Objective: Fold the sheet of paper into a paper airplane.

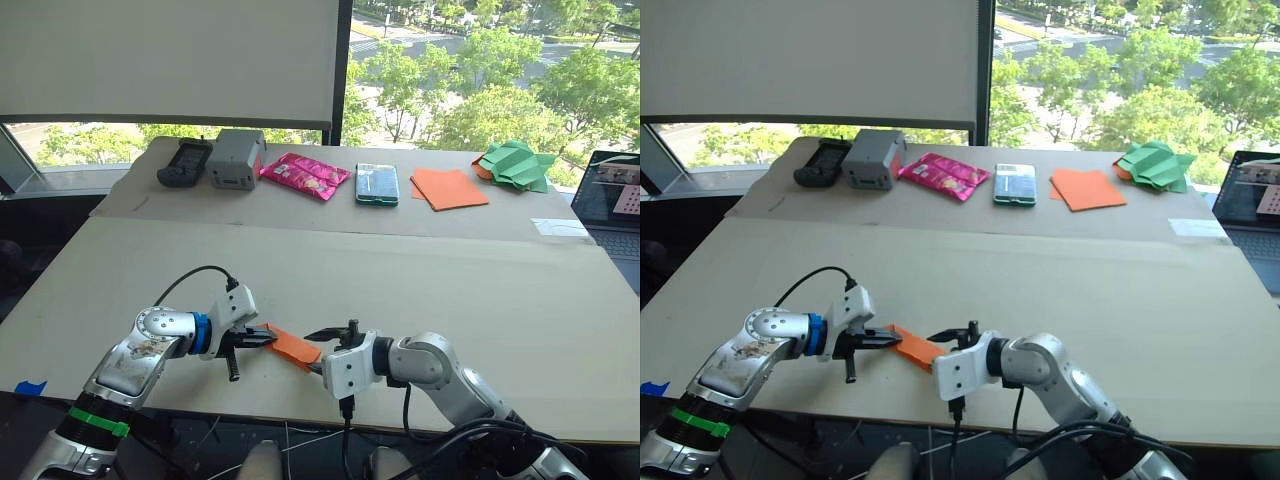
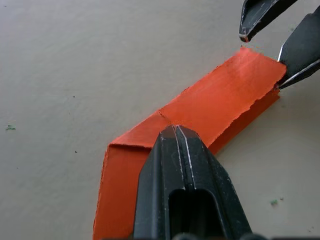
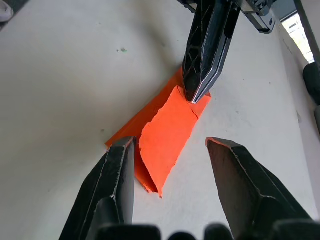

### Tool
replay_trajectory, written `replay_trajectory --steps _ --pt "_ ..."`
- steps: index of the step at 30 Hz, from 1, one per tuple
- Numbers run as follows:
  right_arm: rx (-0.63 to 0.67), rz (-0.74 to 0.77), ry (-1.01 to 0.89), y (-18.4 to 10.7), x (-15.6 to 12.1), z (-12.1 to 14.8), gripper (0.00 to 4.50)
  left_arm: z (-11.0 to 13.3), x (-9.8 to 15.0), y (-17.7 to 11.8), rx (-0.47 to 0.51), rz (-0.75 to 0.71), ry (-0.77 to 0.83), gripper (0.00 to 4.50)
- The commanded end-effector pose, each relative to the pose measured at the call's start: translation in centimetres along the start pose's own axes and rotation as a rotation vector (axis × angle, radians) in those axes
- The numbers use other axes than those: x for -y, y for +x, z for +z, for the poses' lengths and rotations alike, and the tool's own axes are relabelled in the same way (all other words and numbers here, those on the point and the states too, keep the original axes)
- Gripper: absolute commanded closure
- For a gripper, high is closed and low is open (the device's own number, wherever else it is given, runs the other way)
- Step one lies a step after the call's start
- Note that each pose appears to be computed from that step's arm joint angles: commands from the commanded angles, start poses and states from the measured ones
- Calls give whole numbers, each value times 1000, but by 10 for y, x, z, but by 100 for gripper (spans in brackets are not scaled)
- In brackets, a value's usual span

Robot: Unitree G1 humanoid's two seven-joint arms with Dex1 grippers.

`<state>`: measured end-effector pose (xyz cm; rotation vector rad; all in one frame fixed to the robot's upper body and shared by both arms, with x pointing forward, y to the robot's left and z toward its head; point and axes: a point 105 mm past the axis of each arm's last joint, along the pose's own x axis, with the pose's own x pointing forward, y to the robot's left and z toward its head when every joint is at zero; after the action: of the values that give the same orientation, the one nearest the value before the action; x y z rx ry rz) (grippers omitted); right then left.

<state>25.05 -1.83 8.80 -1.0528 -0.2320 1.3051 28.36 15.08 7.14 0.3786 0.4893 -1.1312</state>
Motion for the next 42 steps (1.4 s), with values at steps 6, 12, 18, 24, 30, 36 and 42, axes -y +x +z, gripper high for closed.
replay_trajectory --steps 6,12,18,24,30,36,42 --pt "121 -111 339 -6 42 27 191 -10 2 4 -16 5 1 450" --pt "23 -115 466 21 45 11 215 -12 3 8 -12 7 -9 450" --pt "-31 -73 495 31 32 2 407 -11 5 9 -4 11 -16 450" --pt "-85 -48 527 38 24 -7 445 -13 7 10 -3 14 -24 450" --pt "-155 -21 541 45 15 -19 445 -12 7 10 1 16 -25 450" --pt "-225 70 580 46 -8 -27 445 -12 6 10 -1 20 -24 450" --pt "-351 164 604 39 -37 -48 445 -13 6 11 -10 22 -17 450"
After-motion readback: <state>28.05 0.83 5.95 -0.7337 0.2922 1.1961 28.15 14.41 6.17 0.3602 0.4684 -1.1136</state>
